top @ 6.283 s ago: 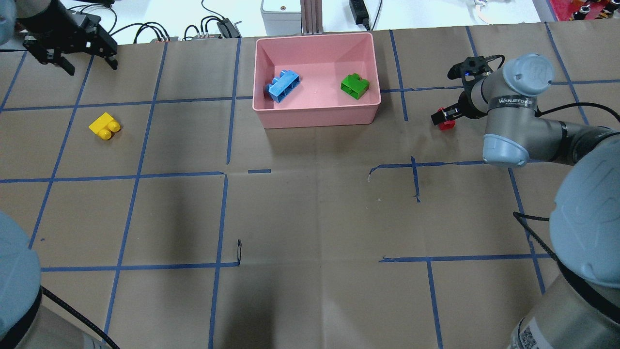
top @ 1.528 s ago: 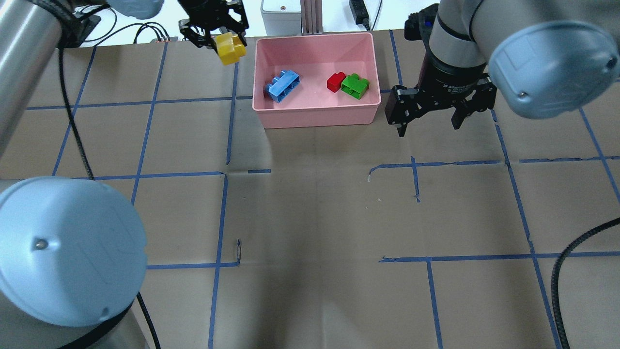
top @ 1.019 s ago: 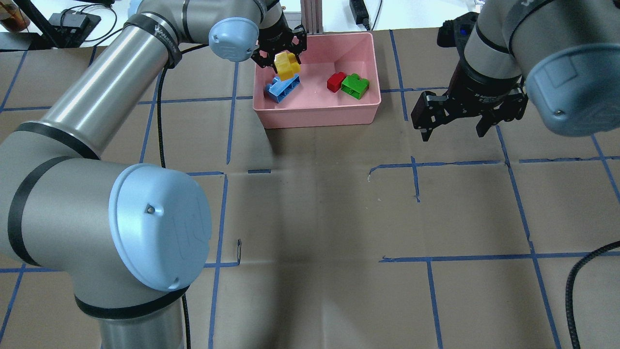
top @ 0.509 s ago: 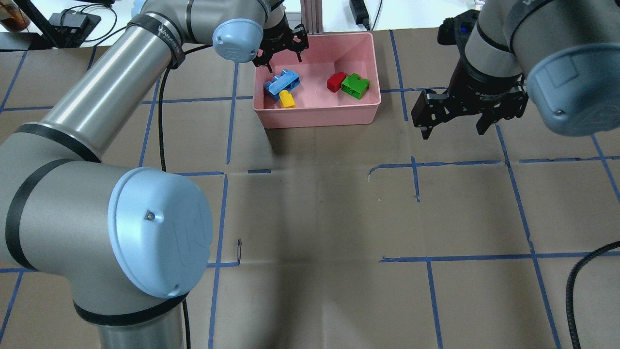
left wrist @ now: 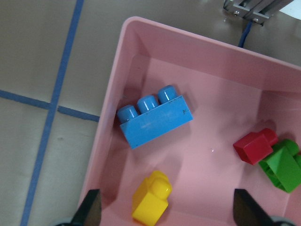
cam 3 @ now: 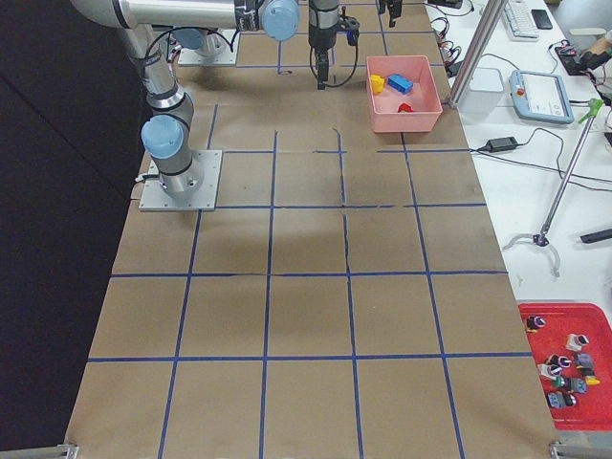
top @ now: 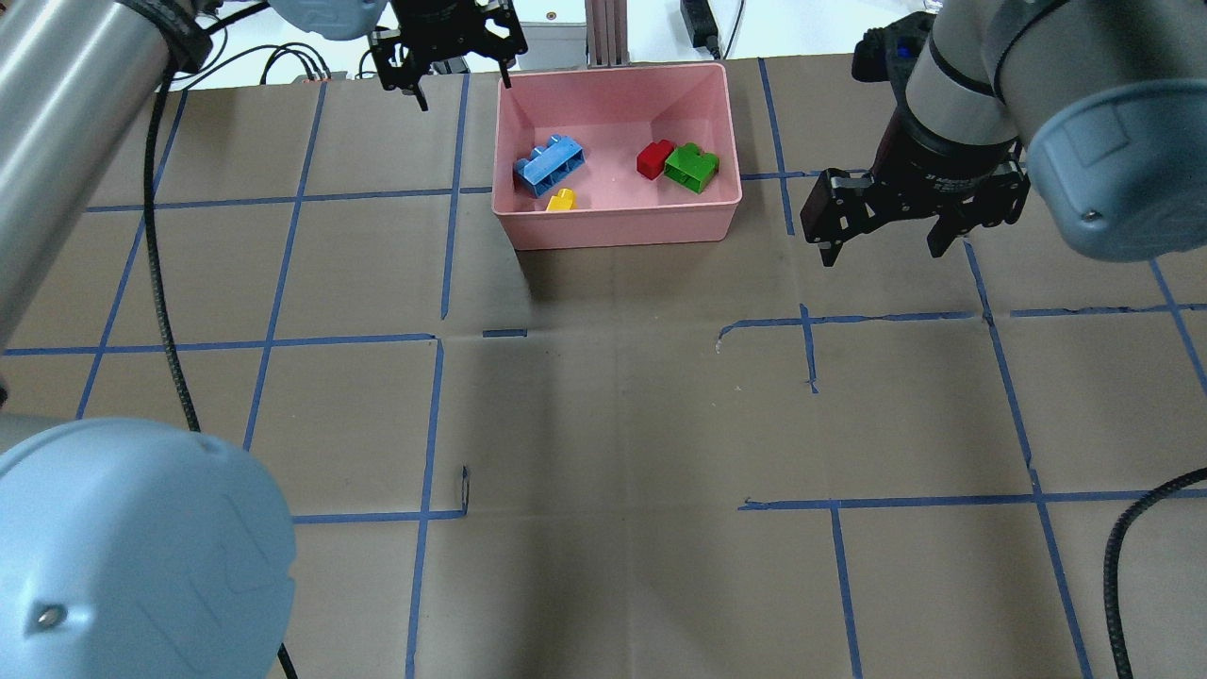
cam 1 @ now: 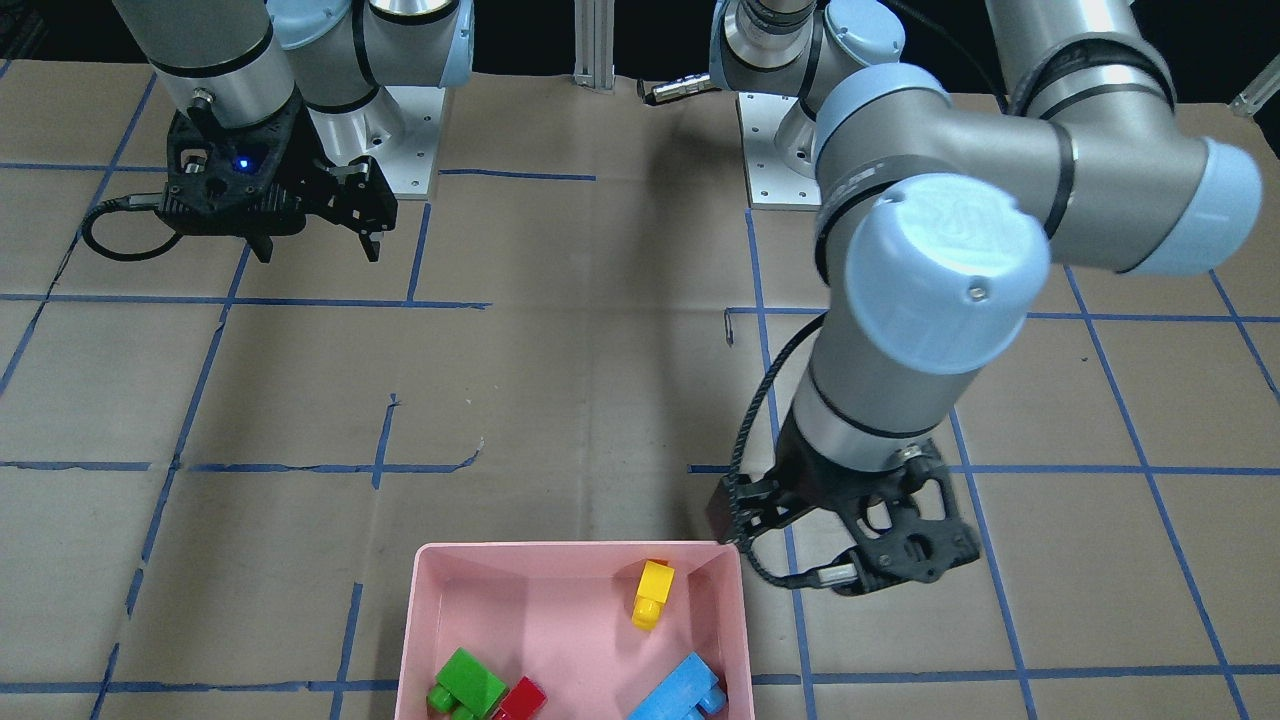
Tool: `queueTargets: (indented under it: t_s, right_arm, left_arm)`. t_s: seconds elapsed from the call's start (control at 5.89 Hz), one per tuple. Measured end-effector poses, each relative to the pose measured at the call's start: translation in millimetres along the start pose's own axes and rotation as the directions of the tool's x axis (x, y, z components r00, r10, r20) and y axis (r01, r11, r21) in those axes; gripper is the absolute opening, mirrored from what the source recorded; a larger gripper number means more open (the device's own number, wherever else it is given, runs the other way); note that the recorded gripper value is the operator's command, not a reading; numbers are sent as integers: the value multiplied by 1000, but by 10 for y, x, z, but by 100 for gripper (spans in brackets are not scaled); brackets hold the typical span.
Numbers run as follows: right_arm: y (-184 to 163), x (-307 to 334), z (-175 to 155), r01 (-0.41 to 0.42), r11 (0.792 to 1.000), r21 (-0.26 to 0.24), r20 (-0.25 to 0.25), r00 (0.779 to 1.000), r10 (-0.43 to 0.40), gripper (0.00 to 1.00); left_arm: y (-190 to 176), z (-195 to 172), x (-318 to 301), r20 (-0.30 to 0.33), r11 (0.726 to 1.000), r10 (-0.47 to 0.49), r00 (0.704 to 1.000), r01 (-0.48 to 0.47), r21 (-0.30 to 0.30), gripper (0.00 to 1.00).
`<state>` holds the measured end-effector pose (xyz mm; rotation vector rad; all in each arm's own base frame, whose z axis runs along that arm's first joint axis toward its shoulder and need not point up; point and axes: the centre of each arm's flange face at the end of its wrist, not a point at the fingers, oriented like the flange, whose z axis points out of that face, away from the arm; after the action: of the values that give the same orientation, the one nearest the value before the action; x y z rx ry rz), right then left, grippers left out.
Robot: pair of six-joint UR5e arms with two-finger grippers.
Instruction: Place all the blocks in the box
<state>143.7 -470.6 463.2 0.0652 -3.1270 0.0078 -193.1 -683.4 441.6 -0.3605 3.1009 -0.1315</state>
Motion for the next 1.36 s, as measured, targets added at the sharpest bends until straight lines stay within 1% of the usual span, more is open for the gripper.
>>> queueTargets:
  t_s: [0.17,0.34,0.51,0.68,1.02,1.36]
  right_arm:
    - [-6,0,2,-1,1000,0,0,1000,1,100]
    - [-12,0,9,-1,1000,-2,0,1000,1,100]
    - [-15,0,26,-2,1000,-5,0,1000,2,100]
    - [-17,-1,54,-2,1000,-11,1,1000,2,100]
    - [-20,-2,137,-1,1000,-26,3,1000,2,100]
    - [-8,28,293,-9,1000,-19,3,1000,9,100]
  left_arm:
    - [188,-167,-449,15,998,61,998,-61,-16,99]
    - [521,-291,-778,18,994,107,994,-106,-32,99]
    - [907,-439,-935,9,991,128,992,-127,-33,99]
    - [1182,-586,-980,-11,990,137,990,-137,-21,99]
    - [1386,-719,-994,-27,989,145,989,-146,-13,99]
    - [1455,-759,-1010,-29,985,170,985,-171,-18,99]
